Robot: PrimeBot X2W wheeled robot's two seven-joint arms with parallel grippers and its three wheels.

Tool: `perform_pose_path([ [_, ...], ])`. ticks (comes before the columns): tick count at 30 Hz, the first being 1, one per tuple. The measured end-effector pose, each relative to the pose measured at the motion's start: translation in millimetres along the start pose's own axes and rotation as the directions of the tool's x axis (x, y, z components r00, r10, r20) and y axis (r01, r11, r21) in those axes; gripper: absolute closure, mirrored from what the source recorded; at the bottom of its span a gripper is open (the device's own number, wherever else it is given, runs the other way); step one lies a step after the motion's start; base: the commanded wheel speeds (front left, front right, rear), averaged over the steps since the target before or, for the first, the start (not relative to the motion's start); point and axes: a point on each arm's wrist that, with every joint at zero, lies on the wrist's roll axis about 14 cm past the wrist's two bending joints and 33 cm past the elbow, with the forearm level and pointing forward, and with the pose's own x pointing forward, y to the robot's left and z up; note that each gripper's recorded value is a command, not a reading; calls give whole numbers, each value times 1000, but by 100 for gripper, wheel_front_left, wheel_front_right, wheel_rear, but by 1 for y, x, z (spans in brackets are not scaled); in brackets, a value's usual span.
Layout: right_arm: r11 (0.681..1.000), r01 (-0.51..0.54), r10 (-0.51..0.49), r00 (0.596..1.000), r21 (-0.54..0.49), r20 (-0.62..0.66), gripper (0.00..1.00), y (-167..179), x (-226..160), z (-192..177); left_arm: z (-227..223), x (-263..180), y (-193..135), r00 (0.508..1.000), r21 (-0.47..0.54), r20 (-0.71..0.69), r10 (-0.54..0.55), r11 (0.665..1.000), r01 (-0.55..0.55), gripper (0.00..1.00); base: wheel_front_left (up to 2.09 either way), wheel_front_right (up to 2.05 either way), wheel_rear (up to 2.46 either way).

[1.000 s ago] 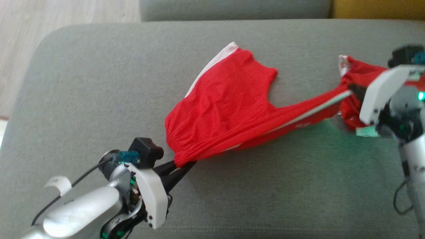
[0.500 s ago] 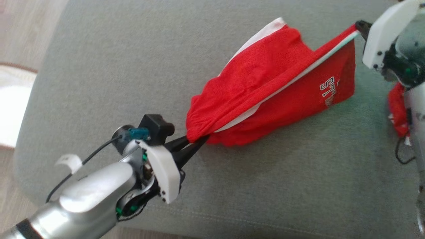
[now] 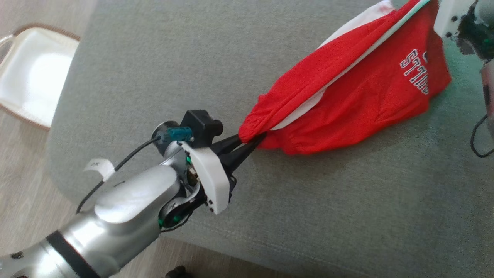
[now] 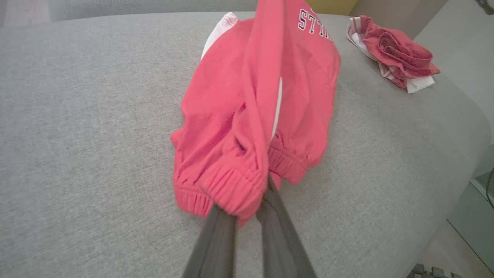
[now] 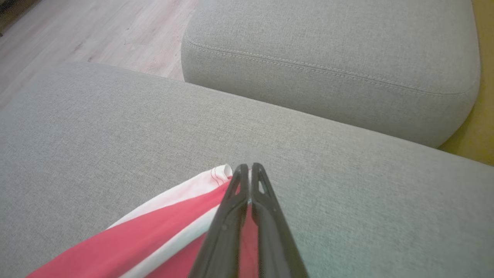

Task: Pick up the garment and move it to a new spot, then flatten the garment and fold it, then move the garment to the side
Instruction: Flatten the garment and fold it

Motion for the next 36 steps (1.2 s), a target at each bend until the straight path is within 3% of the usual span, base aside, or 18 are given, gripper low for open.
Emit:
perform_pose_path([
  [9,999,-26,25,1000,-23,-14,100,18,35,-10,-9,1,12,999,-32,-7,40,999,-40,100,0,0,0],
  [15,999,-34,35,998,-21,52,100,22,49,-8,-6,8,18,998,-33,3,57,998,-57,100,0,0,0],
  [17,999,-29,30,997,-13,66,58,20,52,-9,-9,10,22,998,-26,-6,66,997,-66,100,0,0,0],
  [18,1000,-21,22,998,-10,61,0,16,54,-12,-10,11,24,997,-28,-9,71,997,-72,100,0,0,0],
  [20,1000,-1,2,998,-22,60,0,9,54,-15,-13,13,27,997,-30,-14,80,996,-80,44,0,0,0],
  [21,1000,6,-5,998,-16,64,0,5,53,-16,-14,14,27,997,-29,-16,80,996,-81,1,0,0,0],
  [28,998,69,-70,987,12,146,0,-21,29,-3,-7,17,39,991,3,8,133,991,-133,0,0,0,0],
  [36,997,75,-80,932,27,353,0,-19,-21,34,27,10,55,971,25,114,208,977,-212,0,0,0,0],
])
